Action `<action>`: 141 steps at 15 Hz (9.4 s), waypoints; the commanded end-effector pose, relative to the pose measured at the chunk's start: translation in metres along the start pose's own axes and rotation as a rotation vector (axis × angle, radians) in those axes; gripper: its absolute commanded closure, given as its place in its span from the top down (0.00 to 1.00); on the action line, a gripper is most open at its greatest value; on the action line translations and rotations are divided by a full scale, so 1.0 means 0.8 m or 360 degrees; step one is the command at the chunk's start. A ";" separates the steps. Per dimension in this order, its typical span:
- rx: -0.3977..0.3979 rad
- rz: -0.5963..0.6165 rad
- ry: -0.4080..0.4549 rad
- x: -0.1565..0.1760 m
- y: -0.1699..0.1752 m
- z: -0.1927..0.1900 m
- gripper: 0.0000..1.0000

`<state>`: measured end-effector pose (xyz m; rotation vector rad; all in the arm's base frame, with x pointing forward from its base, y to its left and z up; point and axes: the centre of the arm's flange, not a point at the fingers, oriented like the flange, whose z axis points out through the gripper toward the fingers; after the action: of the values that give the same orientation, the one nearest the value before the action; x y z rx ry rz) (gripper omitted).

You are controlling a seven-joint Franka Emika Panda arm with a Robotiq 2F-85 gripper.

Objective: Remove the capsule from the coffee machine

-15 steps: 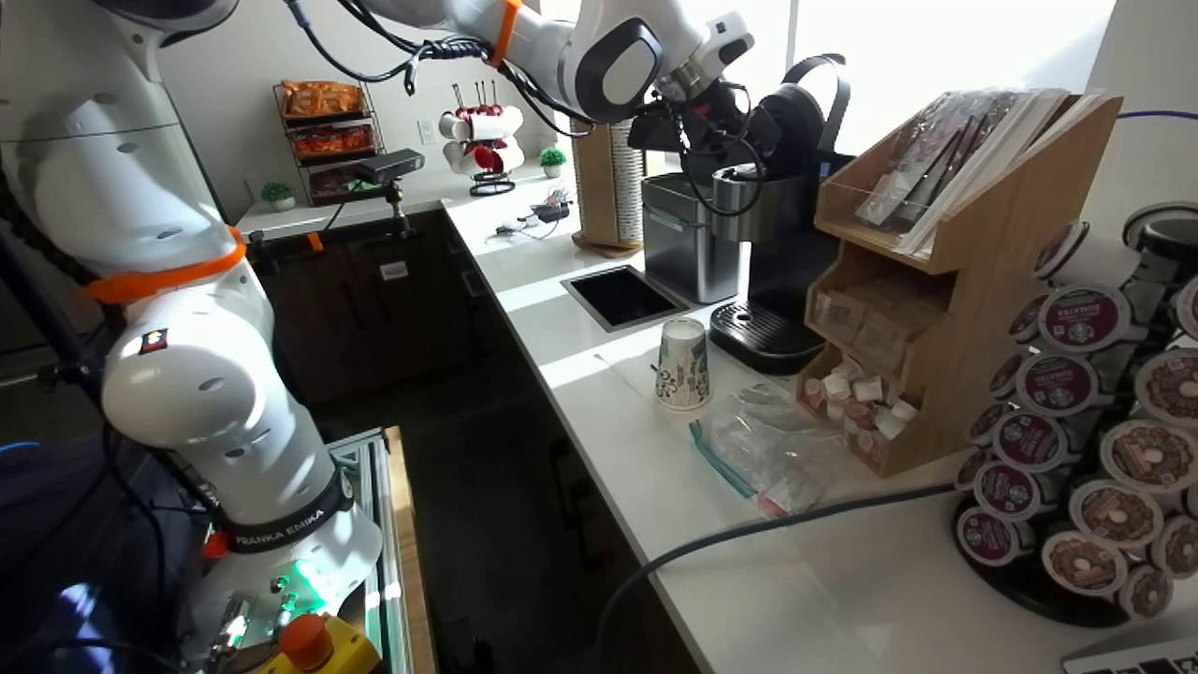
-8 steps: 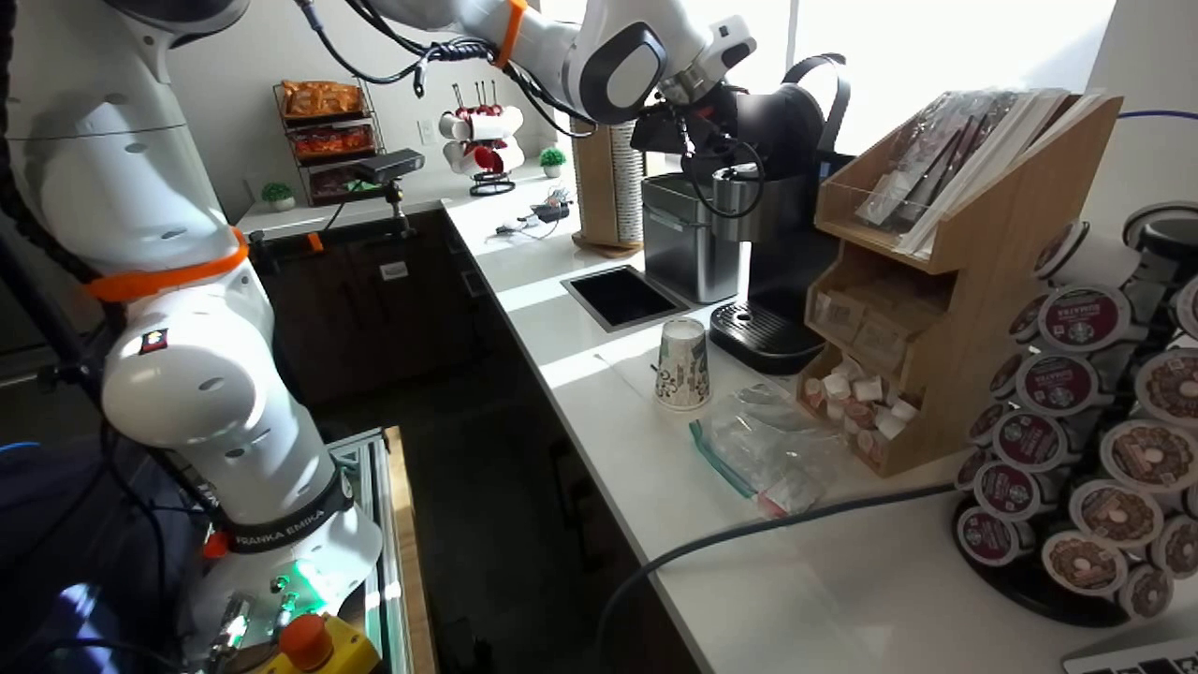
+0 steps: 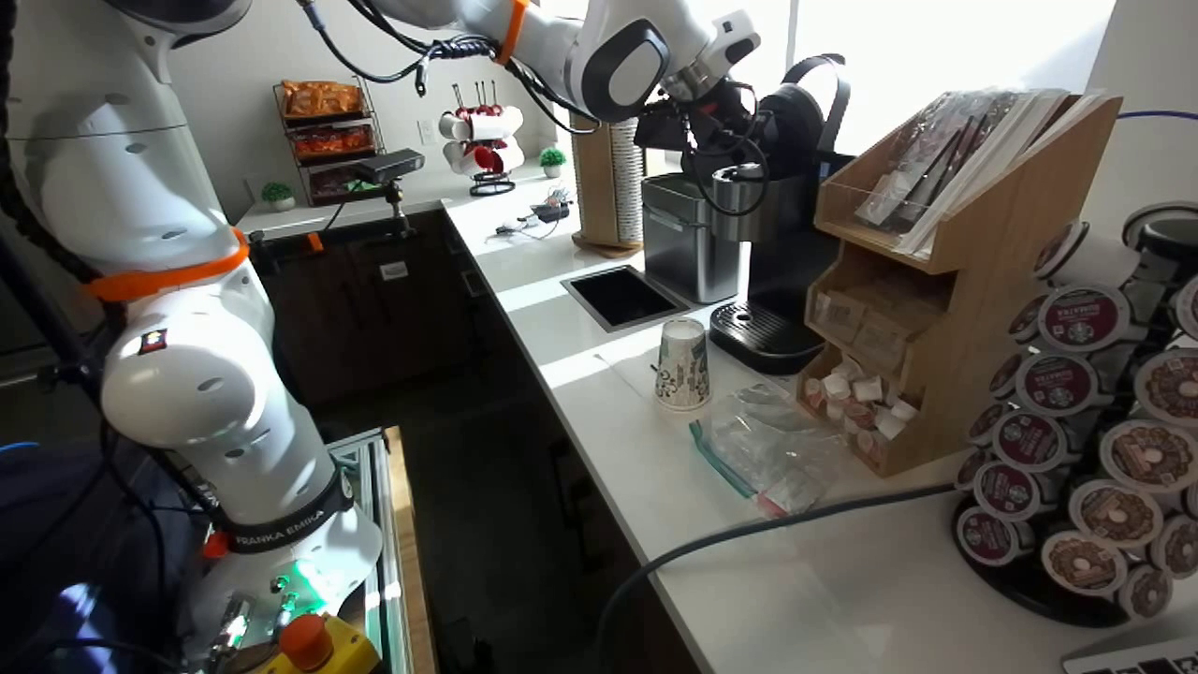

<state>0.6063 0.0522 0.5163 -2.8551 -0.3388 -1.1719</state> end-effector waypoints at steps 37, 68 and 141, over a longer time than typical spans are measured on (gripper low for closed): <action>0.0042 -0.0039 0.0000 -0.005 -0.003 0.014 0.71; 0.0016 -0.0040 0.0121 0.020 -0.007 -0.040 0.29; -0.0100 0.0301 0.0074 0.112 0.154 0.018 0.79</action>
<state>0.6950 -0.0491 0.5718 -2.8205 -0.0393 -1.2716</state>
